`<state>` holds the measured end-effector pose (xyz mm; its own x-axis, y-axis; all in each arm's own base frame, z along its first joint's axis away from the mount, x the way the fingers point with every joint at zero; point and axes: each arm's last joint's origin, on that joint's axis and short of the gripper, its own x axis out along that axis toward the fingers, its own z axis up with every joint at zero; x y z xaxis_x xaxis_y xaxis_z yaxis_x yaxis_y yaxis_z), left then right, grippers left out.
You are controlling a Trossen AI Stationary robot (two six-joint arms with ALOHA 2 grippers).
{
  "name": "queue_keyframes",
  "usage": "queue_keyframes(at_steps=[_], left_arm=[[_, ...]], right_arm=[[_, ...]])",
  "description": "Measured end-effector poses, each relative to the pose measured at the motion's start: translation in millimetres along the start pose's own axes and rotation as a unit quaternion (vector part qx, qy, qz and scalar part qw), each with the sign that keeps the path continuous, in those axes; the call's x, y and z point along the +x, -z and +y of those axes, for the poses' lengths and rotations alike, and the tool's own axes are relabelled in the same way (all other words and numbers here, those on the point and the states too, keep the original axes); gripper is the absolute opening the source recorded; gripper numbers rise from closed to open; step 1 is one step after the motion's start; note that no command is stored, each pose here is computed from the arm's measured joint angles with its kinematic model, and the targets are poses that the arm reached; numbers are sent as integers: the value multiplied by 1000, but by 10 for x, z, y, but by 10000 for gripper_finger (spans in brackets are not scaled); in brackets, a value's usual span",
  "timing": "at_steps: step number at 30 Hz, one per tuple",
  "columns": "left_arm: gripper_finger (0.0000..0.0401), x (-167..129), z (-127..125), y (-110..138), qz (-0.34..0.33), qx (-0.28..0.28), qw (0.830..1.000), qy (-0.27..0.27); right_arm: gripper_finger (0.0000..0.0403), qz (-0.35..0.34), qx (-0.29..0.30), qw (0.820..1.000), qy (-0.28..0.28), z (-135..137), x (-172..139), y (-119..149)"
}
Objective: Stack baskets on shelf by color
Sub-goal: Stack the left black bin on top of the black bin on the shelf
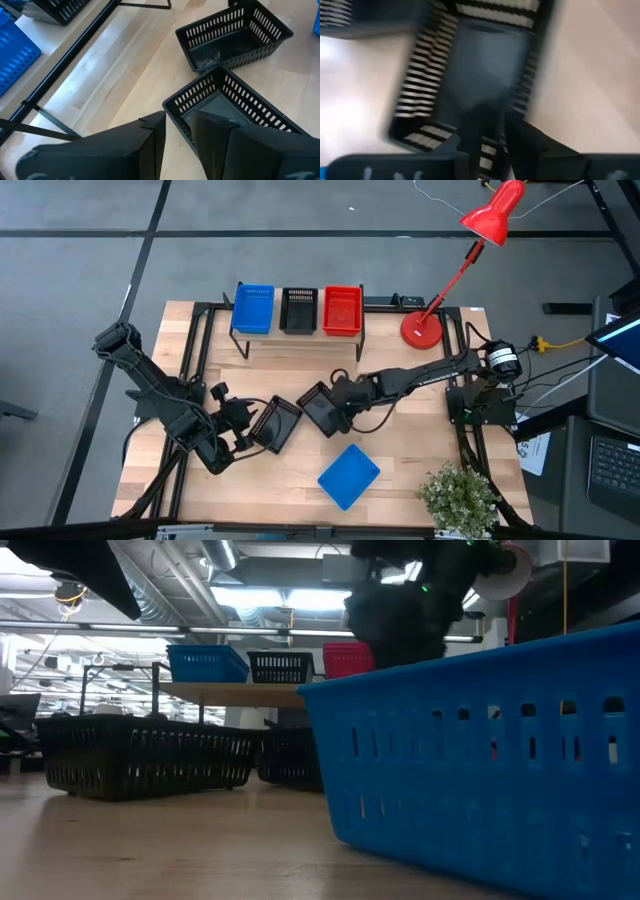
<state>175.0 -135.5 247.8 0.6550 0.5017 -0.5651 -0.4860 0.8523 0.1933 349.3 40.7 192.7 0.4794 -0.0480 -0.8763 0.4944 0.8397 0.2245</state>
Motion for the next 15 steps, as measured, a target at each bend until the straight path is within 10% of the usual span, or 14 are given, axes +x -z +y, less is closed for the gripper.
queue_keyframes(at_steps=[8,15], left_arm=[[81,-1,-1,1,1,0,1000,1],[81,-1,-1,1,1,4,1000,1]], right_arm=[[81,-69,-95,976,-184,289,-66,-158],[81,-27,-309,943,-121,264,-32,43]])
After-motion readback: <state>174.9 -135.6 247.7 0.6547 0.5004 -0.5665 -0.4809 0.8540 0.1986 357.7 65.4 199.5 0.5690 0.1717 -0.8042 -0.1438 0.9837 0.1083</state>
